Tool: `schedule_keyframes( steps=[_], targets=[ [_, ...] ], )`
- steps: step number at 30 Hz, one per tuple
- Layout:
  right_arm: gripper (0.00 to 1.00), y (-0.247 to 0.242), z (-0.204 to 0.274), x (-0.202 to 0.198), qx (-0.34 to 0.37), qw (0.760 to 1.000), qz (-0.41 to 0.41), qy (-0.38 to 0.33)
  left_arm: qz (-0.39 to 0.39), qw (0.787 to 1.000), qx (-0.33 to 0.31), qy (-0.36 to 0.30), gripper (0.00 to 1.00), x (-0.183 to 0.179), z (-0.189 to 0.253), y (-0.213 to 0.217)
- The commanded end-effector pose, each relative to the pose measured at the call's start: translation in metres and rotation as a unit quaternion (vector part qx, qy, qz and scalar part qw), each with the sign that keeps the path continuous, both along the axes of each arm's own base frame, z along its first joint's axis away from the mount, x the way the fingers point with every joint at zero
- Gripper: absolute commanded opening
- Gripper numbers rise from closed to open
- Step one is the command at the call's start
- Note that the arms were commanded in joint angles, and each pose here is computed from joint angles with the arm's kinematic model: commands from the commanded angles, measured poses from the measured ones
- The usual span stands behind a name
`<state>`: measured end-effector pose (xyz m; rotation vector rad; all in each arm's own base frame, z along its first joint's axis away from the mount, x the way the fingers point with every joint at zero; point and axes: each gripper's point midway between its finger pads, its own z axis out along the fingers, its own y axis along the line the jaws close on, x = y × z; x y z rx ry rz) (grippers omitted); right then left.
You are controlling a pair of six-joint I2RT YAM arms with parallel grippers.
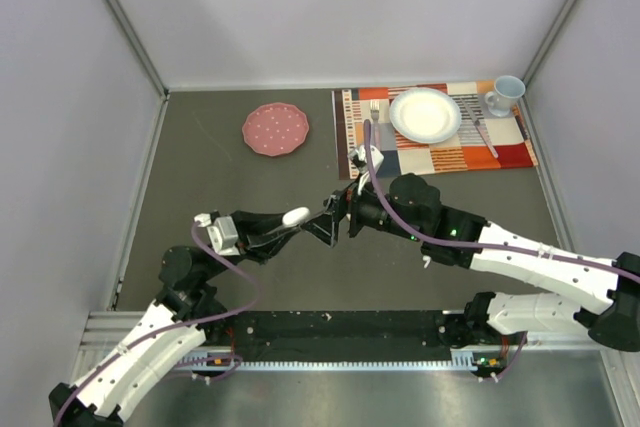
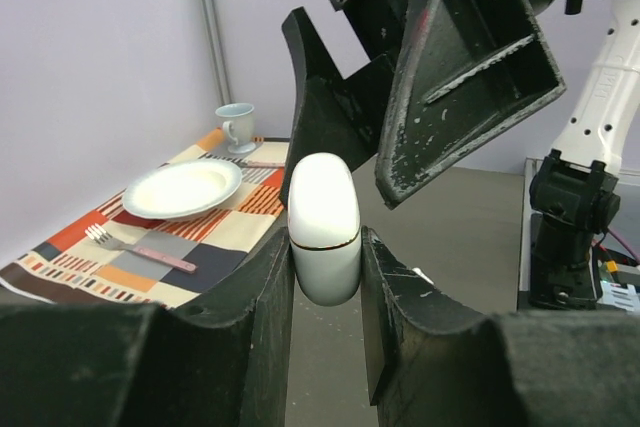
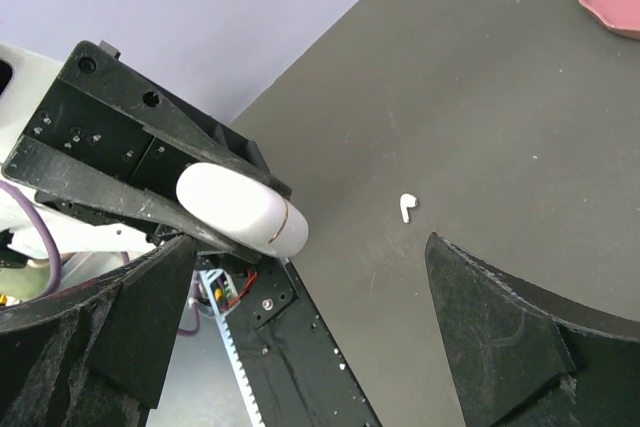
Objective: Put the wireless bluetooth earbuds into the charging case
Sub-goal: Open the charging case.
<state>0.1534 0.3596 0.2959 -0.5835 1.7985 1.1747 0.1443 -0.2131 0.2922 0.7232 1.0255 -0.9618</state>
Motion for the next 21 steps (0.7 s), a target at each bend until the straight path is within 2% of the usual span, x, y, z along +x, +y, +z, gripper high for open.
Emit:
schedule_keyframes(
  steps=[1,8,21],
  targets=[
    [0.98,0.004,0.031,0.005,0.033,0.999,-0.006,-0.011,-0.03,0.998,-0.016,-0.053,0.0,-0.017,0.033,-0.001],
    [0.98,0.003,0.022,0.018,0.012,1.0,-0.026,-0.008,-0.06,0.996,-0.015,-0.068,0.0,-0.03,0.042,-0.002],
    [0.99,-0.005,0.048,0.028,0.039,0.999,-0.02,-0.018,-0.07,0.996,-0.01,-0.052,0.0,-0.032,0.032,-0.004]
  ],
)
